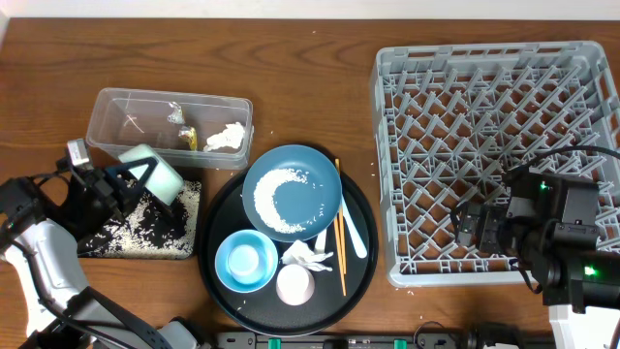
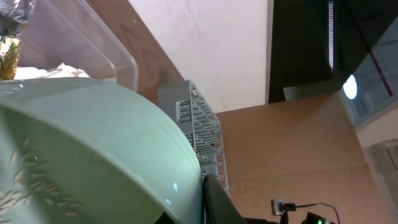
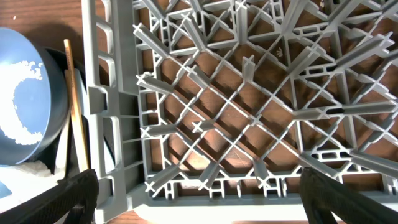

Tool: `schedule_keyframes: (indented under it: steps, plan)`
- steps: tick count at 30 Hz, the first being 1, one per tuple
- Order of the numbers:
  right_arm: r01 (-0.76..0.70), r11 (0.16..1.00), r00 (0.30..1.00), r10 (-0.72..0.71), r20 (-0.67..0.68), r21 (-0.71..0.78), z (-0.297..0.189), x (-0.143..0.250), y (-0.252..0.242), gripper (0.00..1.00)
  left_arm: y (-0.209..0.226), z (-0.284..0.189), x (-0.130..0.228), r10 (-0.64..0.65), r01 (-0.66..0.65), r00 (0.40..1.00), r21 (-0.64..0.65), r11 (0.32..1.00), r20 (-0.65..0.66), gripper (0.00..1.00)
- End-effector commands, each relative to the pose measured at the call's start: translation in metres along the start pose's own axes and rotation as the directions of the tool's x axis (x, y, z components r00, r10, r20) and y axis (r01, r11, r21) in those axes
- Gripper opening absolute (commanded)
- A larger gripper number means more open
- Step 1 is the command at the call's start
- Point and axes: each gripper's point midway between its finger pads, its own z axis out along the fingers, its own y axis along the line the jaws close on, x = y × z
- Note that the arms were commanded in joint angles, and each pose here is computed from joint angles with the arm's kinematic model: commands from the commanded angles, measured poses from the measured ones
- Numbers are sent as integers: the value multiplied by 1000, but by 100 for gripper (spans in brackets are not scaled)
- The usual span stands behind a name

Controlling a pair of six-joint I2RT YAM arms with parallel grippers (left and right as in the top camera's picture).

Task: Sort waste into correct bins and load items into the dishwasher rack
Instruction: 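Tilt the green bowl over the black tray to pour out the rice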

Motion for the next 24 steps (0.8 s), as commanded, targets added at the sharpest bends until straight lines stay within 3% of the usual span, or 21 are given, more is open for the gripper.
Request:
schedule_keyframes:
  steps: [1,4,6,8,10,11,14,18,20,22,24]
  plan:
    - [-7,1000,1000,7,24,-7,-5,-6,2,99,6,-2,-2,30,-30,1000,-40,999,5,6]
    - [-6,1000,1000,7,26,-7,-5,-7,2,99,54,-11,-1,-154,163,987,-317,934,54,6]
    - [-6,1000,1000,6,26,-7,-5,-7,2,99,68,-16,0,-210,229,973,-392,891,92,6]
    - [-6,1000,1000,7,26,-7,-5,-7,2,99,59,-13,-1,-205,220,976,-343,913,80,6]
    - [-6,1000,1000,7,26,-7,-5,-7,2,99,9,-2,-3,-24,25,1000,-56,998,9,6]
    - [-6,1000,1000,7,26,-7,-5,-7,2,99,-12,-2,-3,55,-56,998,61,997,11,6]
    - [-6,1000,1000,6,25,-7,-5,-7,2,99,-4,-2,-4,49,-50,999,10,999,9,6]
    - [-6,1000,1000,6,26,-7,-5,-7,2,99,44,-8,-4,-122,130,991,-265,955,45,6]
    - [-6,1000,1000,6,27,-7,-5,-7,2,99,54,-11,-4,-181,195,981,-317,928,74,6]
    - [-6,1000,1000,6,26,-7,-5,-7,2,99,30,-5,-5,-120,124,992,-186,975,36,6]
    - [-6,1000,1000,6,26,-7,-5,-7,2,99,-13,-1,-4,63,-63,998,63,996,9,6]
